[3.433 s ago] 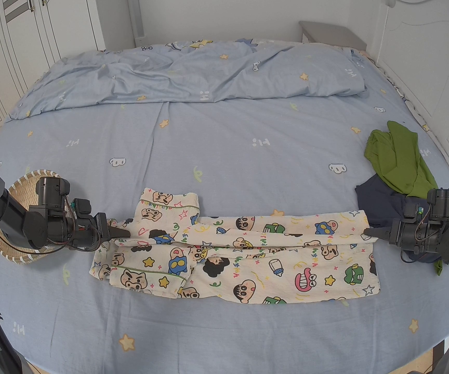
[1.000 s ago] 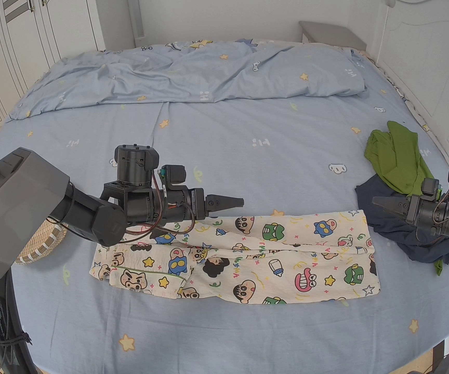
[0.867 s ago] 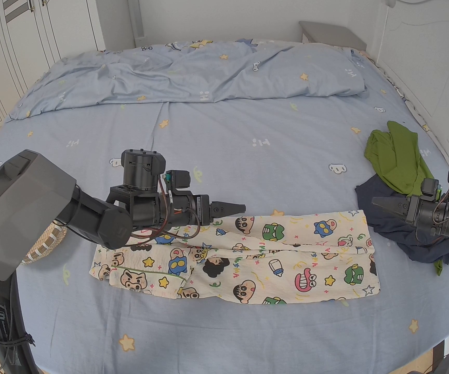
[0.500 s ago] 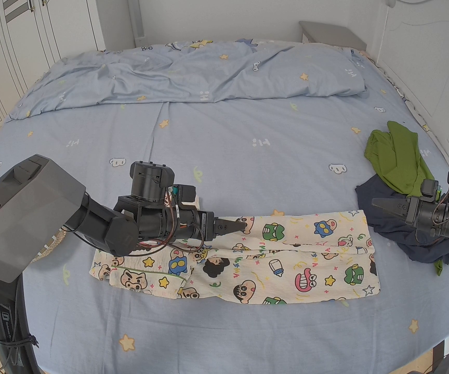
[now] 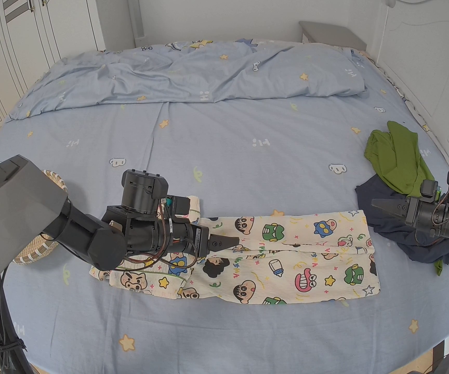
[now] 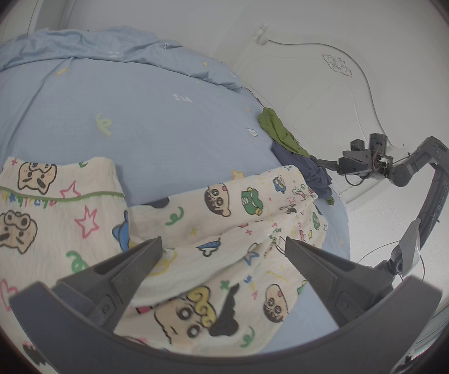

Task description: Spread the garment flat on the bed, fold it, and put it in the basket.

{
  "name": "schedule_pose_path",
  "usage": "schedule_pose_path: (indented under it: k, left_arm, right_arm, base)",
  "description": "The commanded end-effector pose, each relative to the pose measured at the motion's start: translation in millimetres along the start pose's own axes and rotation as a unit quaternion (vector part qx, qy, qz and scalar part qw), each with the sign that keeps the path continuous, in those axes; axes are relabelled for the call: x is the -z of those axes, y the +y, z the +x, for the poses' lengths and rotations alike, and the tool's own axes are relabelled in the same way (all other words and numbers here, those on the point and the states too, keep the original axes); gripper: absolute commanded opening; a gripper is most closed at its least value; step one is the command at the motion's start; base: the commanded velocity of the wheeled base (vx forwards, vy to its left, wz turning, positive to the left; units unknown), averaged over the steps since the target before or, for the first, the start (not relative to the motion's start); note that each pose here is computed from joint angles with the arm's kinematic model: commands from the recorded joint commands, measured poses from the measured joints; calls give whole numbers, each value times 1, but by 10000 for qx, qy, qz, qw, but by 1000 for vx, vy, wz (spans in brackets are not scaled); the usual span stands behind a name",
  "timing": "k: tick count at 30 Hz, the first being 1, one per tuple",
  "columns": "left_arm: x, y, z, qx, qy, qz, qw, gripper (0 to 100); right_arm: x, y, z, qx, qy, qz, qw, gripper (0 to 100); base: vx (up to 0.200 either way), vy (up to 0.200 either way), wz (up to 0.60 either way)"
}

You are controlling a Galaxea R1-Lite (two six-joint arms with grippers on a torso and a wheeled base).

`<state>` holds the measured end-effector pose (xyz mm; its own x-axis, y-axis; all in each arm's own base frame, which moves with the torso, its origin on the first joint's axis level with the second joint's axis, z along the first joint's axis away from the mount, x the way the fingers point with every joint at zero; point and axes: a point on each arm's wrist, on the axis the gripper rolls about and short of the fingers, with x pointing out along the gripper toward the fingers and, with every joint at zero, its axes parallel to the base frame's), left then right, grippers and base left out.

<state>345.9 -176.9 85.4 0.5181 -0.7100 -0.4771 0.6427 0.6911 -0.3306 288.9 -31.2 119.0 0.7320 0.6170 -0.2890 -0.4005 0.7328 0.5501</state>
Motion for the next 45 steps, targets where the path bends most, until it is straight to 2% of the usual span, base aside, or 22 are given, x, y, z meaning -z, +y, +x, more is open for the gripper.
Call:
schedule_pose_path:
  k: [1,9,17,22,26,31,35,36,41,45]
  left_arm:
    - [-2,-18,-19,104,-109,120,9998,100]
    - [17,-36,-19,270,178,152,9994,100]
    - [25,-43,-26,308,301,141,9990,100]
    - [6,-55,-52,363,-101,188,9991,100]
    - [-12,-64,-76,410,-504,-123,9978,100]
    - [-29,-57,-99,277,-911,-373,9948,100]
    - [-26,-50,-113,140,-968,-492,9940,100]
    - [-19,-45,-120,65,-928,-655,9935,100]
    - [-10,-43,-133,-33,-930,-875,9918,100]
    - [-3,-40,-138,-92,-894,-1076,9901,100]
  right_arm:
    - [0,-1,1,2,11,11,10000,100]
    - [7,-15,9,72,175,222,9996,100]
    - [18,-32,23,131,400,465,9980,100]
    - [23,-36,26,187,641,709,9953,100]
    - [27,-37,25,311,950,1053,9894,100]
    - [31,-47,26,410,1427,1077,9830,100]
    - [36,-55,32,388,1664,982,9804,100]
    - [42,-59,37,374,1752,961,9791,100]
    - [43,-59,42,287,1804,937,9787,100]
    - [37,-60,46,-208,1764,1020,9788,100]
  base:
    - [0,0,0]
    - [0,0,0]
    - [0,0,0]
    - [0,0,0]
    - [0,0,0]
    - [0,0,0]
    - [0,0,0]
    - [0,0,0]
    - [0,0,0]
    - [0,0,0]
